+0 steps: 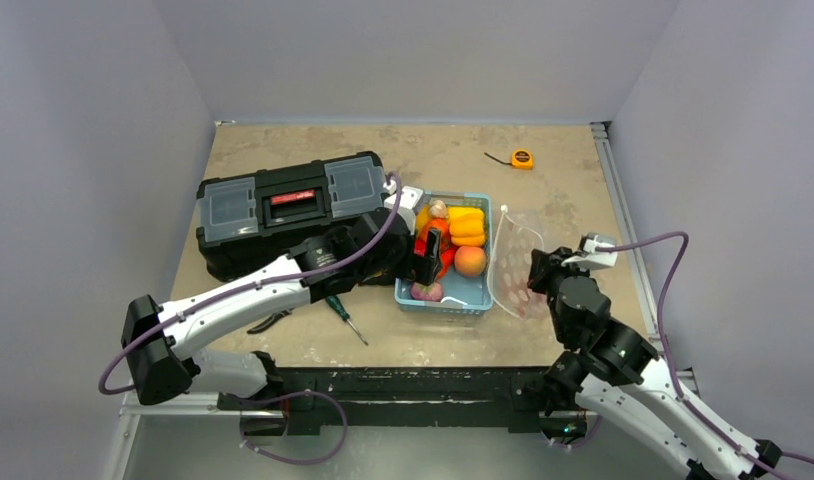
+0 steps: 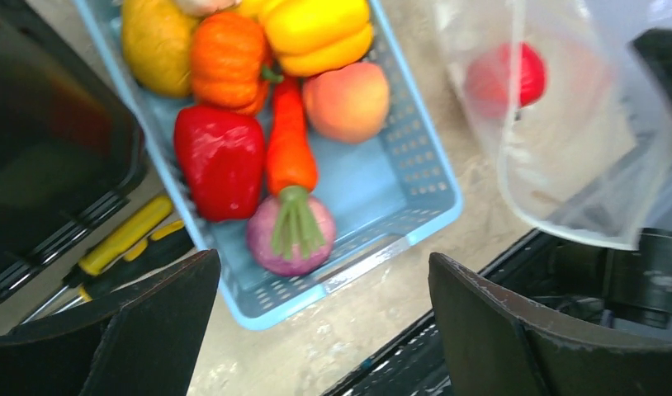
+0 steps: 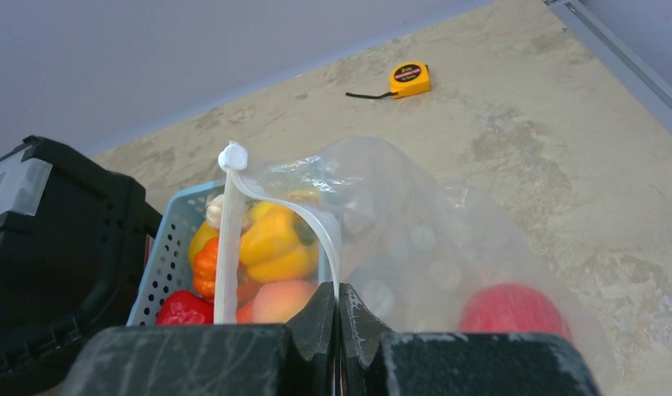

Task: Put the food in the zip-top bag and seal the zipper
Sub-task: Pick up the fake fruit from the bin.

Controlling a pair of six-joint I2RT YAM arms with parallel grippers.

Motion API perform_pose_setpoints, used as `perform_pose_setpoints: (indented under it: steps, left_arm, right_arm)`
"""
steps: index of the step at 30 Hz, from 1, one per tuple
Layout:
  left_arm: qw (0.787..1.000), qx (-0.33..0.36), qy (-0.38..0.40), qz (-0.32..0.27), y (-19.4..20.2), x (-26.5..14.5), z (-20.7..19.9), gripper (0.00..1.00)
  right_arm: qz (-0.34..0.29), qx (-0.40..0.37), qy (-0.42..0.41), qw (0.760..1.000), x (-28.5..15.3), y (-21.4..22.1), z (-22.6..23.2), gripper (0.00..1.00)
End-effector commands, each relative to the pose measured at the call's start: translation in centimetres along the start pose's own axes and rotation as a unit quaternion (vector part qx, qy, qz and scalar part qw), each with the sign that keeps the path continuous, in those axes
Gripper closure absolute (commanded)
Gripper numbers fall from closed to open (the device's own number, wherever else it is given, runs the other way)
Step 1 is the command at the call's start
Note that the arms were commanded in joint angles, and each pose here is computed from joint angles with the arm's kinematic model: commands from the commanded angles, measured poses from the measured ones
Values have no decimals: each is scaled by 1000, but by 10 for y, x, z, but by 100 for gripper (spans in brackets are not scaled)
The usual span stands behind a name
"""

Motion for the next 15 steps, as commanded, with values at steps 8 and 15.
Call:
perform_pose_setpoints:
  steps: [8, 15]
  left_arm:
    - [993, 65, -58, 85, 12, 61, -14, 11]
    - [997, -27, -9, 70, -7, 109, -49, 16]
  right_arm:
    - [-40, 43, 33, 998, -6, -12, -11, 100]
    - [-40, 45, 22, 998, -7, -12, -11, 100]
Point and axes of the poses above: each gripper's point midway between its finger pads, its own x axis out along the fingers, its own z axis along the line the jaws close on, y = z × x, the point moved 7 cm from there along -x, back along the fingers, and after that the axes turned 4 degrees about x, right-handed, at the moved point
